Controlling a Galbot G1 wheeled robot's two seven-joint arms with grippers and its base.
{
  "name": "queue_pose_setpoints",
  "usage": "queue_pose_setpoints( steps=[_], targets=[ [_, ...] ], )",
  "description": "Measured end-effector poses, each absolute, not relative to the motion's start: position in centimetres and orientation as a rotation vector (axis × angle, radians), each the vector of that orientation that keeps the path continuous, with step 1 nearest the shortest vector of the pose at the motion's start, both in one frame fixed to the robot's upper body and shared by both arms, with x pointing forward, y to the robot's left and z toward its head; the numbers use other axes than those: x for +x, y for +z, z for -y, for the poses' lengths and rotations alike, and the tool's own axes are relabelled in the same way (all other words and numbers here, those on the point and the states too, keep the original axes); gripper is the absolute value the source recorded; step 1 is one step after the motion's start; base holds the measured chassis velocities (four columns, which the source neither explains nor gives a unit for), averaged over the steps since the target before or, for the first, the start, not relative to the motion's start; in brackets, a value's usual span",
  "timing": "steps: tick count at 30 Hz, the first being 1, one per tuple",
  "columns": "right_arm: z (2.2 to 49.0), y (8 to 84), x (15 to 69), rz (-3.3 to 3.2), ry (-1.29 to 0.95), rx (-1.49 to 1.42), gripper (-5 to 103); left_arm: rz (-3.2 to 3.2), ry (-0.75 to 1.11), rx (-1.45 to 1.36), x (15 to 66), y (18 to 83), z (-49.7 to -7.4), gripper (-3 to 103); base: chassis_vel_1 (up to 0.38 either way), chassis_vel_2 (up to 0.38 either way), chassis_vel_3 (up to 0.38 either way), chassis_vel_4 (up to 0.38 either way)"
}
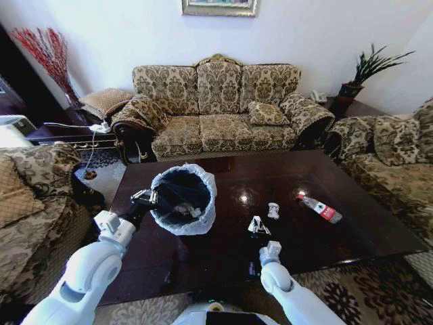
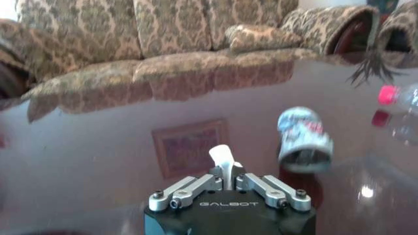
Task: Move to the front of the table and place the trash on the table into the trash bin.
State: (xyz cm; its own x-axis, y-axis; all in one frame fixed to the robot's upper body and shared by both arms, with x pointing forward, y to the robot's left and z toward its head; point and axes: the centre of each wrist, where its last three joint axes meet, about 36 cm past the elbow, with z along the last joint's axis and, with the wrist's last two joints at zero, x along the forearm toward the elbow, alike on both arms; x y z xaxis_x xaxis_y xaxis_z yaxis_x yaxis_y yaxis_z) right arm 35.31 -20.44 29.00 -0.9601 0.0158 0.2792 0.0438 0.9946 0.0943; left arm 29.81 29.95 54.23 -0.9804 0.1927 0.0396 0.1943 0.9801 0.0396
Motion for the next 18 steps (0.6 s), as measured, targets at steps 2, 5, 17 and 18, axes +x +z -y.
queue_pose_setpoints(
  steps=[2, 5, 17, 18],
  targets=[
    [20.7, 30.4, 36.1, 2.888, -0.156, -0.051, 2, 3.092, -0.066, -0.303, 29.8, 54.3, -29.9, 3, 0.0, 0.0, 0.0, 0.0],
    [21.4, 35.1, 38.5, 2.984, -0.184, -0.04, 2, 3.095, -0.058, -0.304, 29.7, 54.3, -29.8, 3, 0.0, 0.0, 0.0, 0.0],
    [20.0, 55.6, 43.4, 3.208, -0.103, 0.561, 2, 3.096, -0.079, -0.29, 29.4, 54.1, -29.5, 3, 0.0, 0.0, 0.0, 0.0],
    [19.5, 58.5, 43.6, 3.186, -0.093, 0.712, 2, 3.096, -0.081, -0.29, 29.5, 54.0, -29.5, 3, 0.0, 0.0, 0.0, 0.0]
  ],
)
